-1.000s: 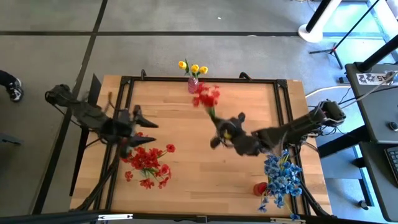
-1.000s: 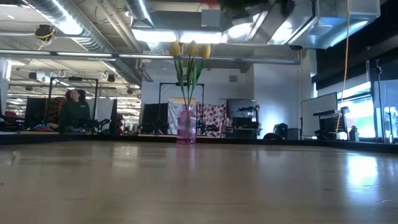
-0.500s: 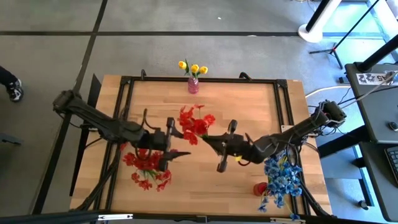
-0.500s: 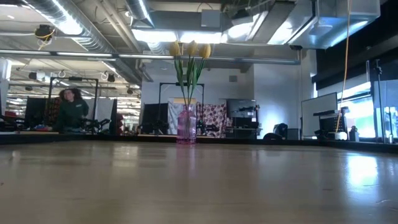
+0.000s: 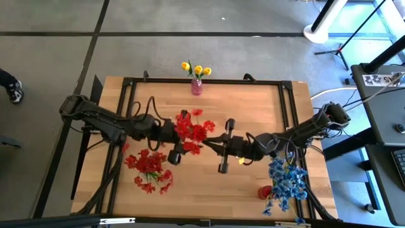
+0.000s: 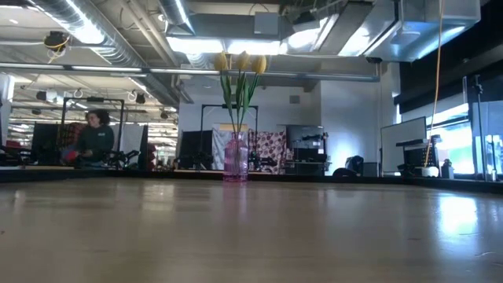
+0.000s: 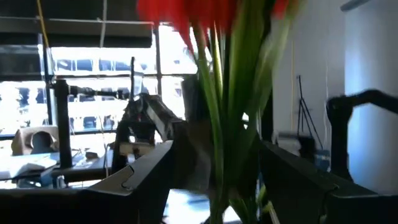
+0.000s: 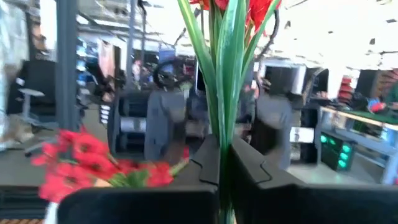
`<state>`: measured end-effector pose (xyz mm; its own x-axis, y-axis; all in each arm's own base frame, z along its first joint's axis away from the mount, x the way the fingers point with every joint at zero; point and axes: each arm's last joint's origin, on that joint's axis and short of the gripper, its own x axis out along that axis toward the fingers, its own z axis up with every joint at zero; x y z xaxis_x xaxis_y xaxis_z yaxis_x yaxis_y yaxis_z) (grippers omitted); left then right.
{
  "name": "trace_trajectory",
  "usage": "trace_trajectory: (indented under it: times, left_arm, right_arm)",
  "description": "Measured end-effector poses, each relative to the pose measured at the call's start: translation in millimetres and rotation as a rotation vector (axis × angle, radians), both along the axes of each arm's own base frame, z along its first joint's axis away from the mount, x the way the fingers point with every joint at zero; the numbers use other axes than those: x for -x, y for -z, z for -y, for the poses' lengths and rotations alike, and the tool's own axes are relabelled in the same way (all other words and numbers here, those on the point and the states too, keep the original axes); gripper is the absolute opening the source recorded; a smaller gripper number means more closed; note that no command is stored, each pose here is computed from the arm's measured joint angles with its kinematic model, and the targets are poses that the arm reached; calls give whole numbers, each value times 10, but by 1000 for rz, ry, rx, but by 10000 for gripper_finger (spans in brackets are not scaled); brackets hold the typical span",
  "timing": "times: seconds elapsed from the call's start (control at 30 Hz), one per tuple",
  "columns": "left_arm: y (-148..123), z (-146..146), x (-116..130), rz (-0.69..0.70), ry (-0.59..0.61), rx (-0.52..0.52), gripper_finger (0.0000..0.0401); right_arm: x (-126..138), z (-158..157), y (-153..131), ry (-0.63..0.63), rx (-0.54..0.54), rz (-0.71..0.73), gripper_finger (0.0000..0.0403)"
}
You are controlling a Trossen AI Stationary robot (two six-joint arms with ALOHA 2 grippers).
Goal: Sort flowers into vase by color
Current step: Put the red flowers into the transparent vase
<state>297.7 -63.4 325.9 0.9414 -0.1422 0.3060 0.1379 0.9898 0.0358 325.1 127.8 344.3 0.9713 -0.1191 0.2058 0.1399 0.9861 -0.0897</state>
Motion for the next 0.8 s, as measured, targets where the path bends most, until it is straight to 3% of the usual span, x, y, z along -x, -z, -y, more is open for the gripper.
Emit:
trace_trajectory:
  times: [0.1, 0.23, 0.5, 0.6, 0.8]
  left_arm:
    - [-9, -88, -13, 5, -8, 23, 229]
    - [-3, -237, -39, -7, -35, 72, 202]
    - [-29, -368, 7, -55, -53, 85, 56]
    - [-105, -369, 103, -66, -85, 61, 12]
    - [-396, -365, 389, -71, -114, 21, 7]
  right_arm:
    - [-49, 114, 20, 49, -3, -15, 9]
    - [-104, 251, 19, 18, 8, -11, 23]
    - [-153, 384, 77, 30, -17, -65, 46]
    - [-158, 376, 76, 9, -4, -61, 82]
    - [-143, 362, 23, -14, -17, -8, 192]
